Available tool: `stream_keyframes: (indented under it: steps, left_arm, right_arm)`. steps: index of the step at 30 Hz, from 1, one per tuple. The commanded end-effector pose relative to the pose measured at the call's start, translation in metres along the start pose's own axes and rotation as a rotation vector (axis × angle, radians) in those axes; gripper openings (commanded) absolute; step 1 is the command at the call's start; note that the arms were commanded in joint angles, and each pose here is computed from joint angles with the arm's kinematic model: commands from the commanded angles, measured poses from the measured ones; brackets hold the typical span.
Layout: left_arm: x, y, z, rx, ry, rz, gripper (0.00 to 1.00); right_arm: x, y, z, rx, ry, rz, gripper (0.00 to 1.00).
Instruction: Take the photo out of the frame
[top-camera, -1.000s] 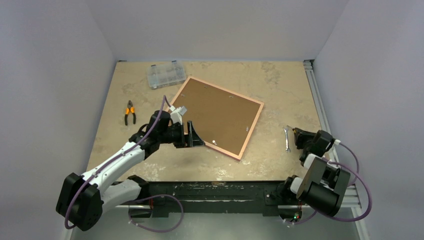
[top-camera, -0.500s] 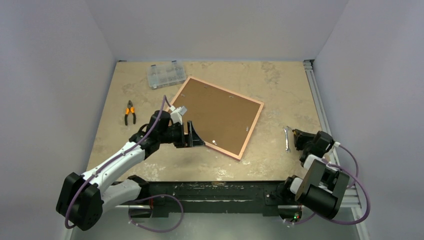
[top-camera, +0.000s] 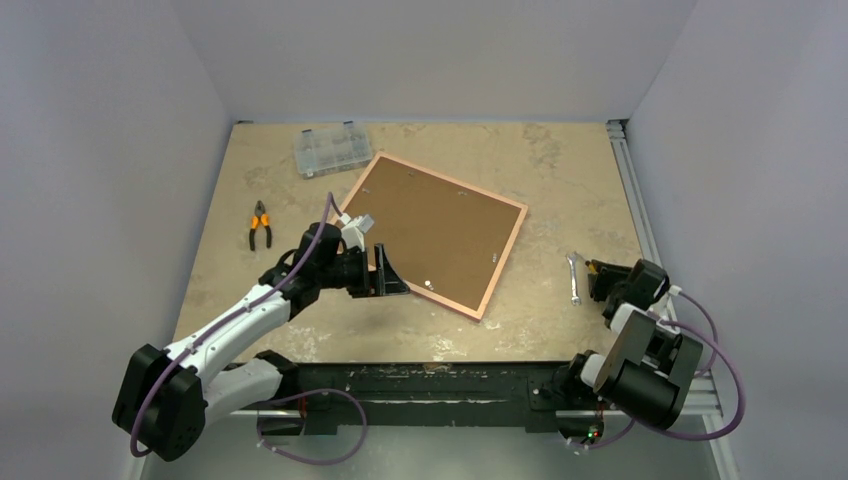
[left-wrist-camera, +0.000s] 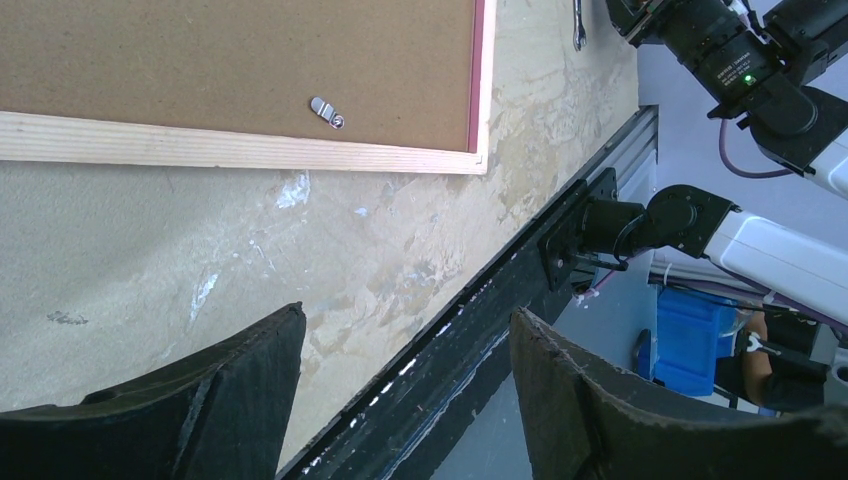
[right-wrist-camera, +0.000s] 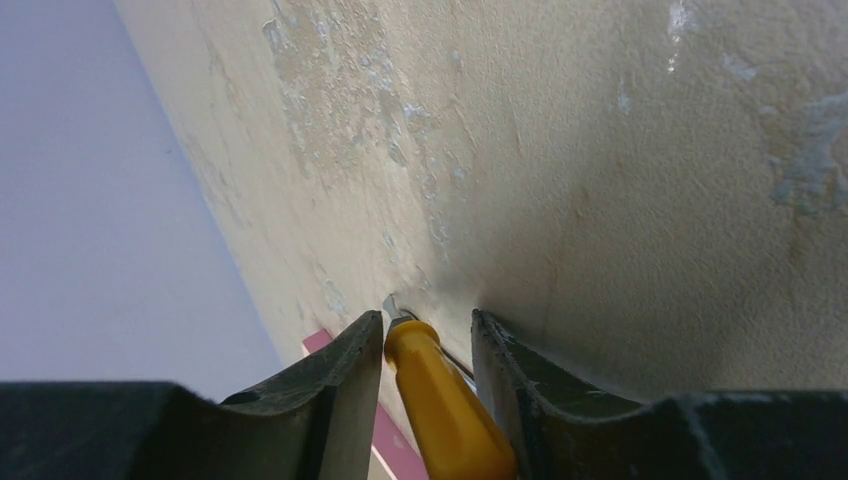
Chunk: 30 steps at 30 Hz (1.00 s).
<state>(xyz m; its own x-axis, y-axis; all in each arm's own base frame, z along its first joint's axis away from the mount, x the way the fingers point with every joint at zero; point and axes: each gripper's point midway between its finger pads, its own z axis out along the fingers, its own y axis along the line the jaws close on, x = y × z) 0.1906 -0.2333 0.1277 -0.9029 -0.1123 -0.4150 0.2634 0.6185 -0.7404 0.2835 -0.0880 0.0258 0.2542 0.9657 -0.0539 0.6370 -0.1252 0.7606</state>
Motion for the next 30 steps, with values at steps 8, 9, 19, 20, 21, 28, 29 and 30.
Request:
stream_keyframes:
  steps: [8, 9, 19, 20, 21, 28, 29, 30]
  left_arm:
    - [-0.003, -0.004, 0.000, 0.026, -0.011, 0.027, 0.72]
    - [-0.002, -0.003, 0.001, 0.024, -0.010, 0.026, 0.72]
    - [-0.003, -0.002, 0.005, 0.029, -0.005, 0.027, 0.72]
    - [-0.003, -0.002, 0.006, 0.031, -0.004, 0.027, 0.72]
    - [-0.003, -0.003, 0.007, 0.036, 0.000, 0.023, 0.72]
    - [-0.006, -0.008, 0.009, 0.055, 0.013, 0.018, 0.72]
    - [-0.006, -0.009, 0.008, 0.055, 0.012, 0.021, 0.72]
    - [-0.006, -0.009, 0.008, 0.055, 0.012, 0.021, 0.72]
  right_arm:
    - [0.010, -0.062, -0.008, 0.233, 0.029, -0.032, 0.60]
    - [0.010, -0.063, -0.009, 0.237, 0.027, -0.037, 0.61]
    - [0.022, -0.009, -0.011, 0.097, 0.174, -0.519, 0.65]
    - [0.024, -0.002, -0.013, 0.108, 0.174, -0.623, 0.67]
    - [0.018, 0.006, -0.014, 0.118, 0.138, -0.736, 0.69]
    - [-0.022, 0.066, -0.026, 0.099, -0.101, -0.925, 0.81]
    - [-0.026, 0.078, -0.024, 0.087, -0.124, -0.933, 0.82]
    - [-0.034, 0.087, -0.022, 0.109, -0.155, -0.950, 0.83]
